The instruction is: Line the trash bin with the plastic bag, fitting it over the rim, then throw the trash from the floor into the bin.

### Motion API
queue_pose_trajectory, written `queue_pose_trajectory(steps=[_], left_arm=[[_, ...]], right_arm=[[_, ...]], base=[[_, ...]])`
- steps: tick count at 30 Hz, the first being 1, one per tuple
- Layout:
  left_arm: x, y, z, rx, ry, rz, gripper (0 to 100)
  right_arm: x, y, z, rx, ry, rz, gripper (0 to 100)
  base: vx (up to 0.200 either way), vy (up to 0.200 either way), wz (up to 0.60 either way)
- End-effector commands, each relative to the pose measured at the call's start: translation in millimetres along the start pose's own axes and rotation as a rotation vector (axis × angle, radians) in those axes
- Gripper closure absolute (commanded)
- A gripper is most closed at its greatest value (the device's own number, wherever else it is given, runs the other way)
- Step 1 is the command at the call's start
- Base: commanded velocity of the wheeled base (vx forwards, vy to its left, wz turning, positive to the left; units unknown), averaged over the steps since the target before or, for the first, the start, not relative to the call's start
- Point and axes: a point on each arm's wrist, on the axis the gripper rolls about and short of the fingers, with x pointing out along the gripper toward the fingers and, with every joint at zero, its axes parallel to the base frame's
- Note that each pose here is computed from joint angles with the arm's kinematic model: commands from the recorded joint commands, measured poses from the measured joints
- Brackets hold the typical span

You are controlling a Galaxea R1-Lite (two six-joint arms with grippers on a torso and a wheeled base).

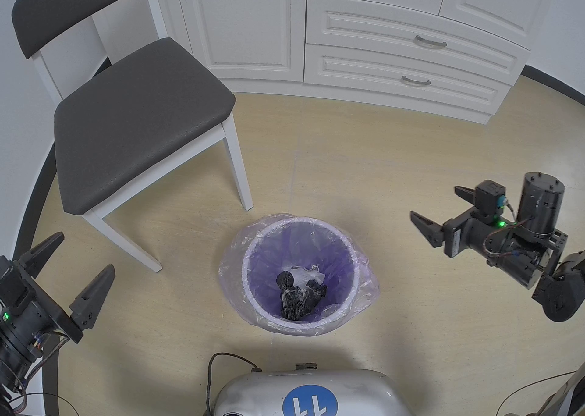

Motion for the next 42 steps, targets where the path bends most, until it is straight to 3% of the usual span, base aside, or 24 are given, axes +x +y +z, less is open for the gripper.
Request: queue_pose_trajectory(steps=[1,7,11,16,23,31,37,42], left_arm=[[-19,4,10,0.009,-0.093,0.053,0],[-22,9,10,0.002,-0.04,0.116,0],[-24,10,15,-0.007,-0.06,0.138,0],[-23,14,24,-0.026,-0.061,0.18,0],[-27,20,34,-0.019,-0.072,0.258,0],[-45,19,37,-0.015,-0.107,0.306,0],[-58,17,46,-0.04,-0.171,0.346,0],[-81,10,53,-0.027,-0.224,0.367,0]], right_arm=[[-42,-36,-6,0.012,-0.007,-0.145,0],[-64,-41,-15,0.138,0.006,-0.184,0],[-88,-38,-12,0.181,-0.035,-0.189,0],[-117,-34,-16,0.187,-0.039,-0.2,0],[-171,-37,-7,0.21,-0.108,-0.371,0],[-228,-27,-15,0.217,-0.132,-0.438,0],[-259,-20,-17,0.217,-0.241,-0.552,0],[-285,-11,-17,0.209,-0.307,-0.573,0]], base=[[0.0,0.0,0.0],[0.0,0.0,0.0],[0.0,0.0,0.0],[0.0,0.0,0.0],[0.0,0.0,0.0],[0.0,0.0,0.0],[0.0,0.0,0.0],[0.0,0.0,0.0]])
